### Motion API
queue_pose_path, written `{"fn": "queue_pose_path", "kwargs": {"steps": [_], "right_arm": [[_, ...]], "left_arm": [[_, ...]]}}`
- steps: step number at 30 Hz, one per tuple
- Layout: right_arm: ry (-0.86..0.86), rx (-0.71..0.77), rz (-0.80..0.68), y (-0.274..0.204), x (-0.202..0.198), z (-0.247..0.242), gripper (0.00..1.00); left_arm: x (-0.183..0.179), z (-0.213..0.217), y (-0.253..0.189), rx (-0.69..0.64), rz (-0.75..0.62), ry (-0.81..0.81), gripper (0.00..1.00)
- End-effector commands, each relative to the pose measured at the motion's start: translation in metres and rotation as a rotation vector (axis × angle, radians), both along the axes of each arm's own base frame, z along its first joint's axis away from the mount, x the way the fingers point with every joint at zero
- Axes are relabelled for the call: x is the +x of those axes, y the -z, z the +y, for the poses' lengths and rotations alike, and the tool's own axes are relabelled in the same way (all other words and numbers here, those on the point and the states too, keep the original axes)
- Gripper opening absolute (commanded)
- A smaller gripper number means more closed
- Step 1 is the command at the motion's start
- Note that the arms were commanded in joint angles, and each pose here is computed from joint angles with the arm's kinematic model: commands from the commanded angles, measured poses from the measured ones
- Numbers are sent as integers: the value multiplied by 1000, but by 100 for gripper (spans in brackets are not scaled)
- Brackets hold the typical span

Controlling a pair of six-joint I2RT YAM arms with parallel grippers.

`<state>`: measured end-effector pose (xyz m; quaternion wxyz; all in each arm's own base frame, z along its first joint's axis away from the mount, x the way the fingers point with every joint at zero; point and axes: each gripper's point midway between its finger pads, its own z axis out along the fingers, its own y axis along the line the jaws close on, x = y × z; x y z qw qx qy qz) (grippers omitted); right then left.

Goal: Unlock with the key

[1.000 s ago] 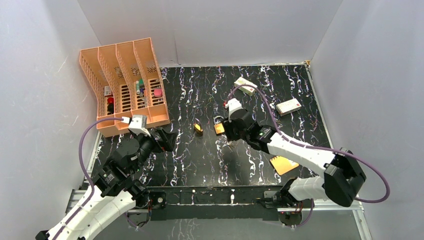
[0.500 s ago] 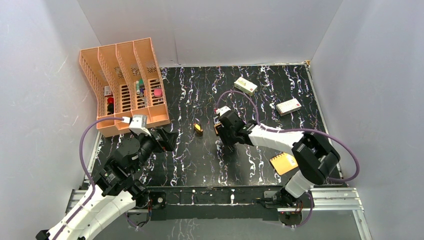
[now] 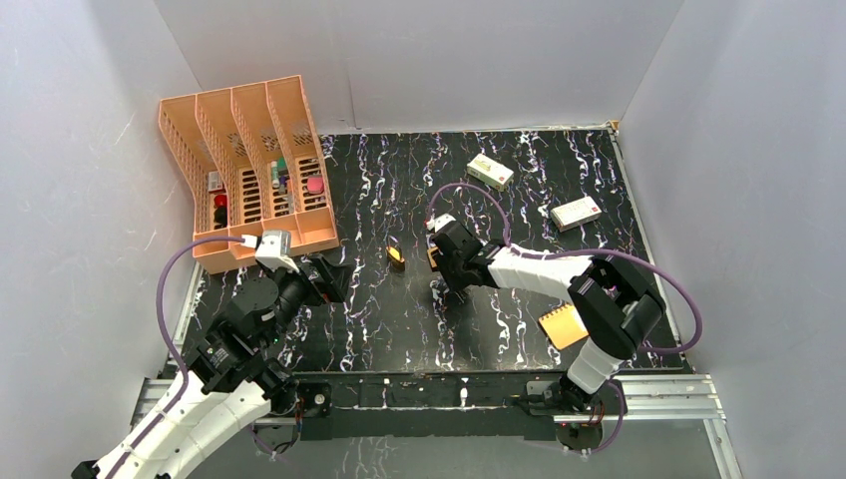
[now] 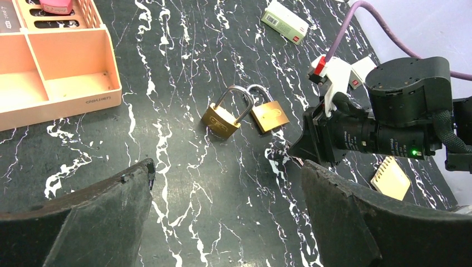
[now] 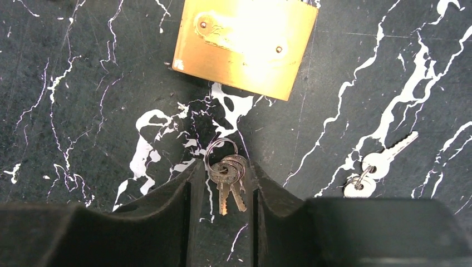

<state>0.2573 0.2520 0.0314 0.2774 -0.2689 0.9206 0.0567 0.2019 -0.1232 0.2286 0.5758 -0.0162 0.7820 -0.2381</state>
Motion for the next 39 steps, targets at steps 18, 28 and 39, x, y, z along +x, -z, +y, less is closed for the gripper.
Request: {"fn": "queue_pose_path", "kwargs": {"steps": [18,28,39], "right_arm": [[53,52,-76,-37,17,5,0],[-264,599,-324,-254,-44,24,0],[-521,834,-390,-378,-95,33,0]], "left_arm": [[-1,5,-1,-18,-2,-23,98],[0,-29,-43,-89,-133,139,98],[-32,-113,-135,-131,-456,666,95]]}}
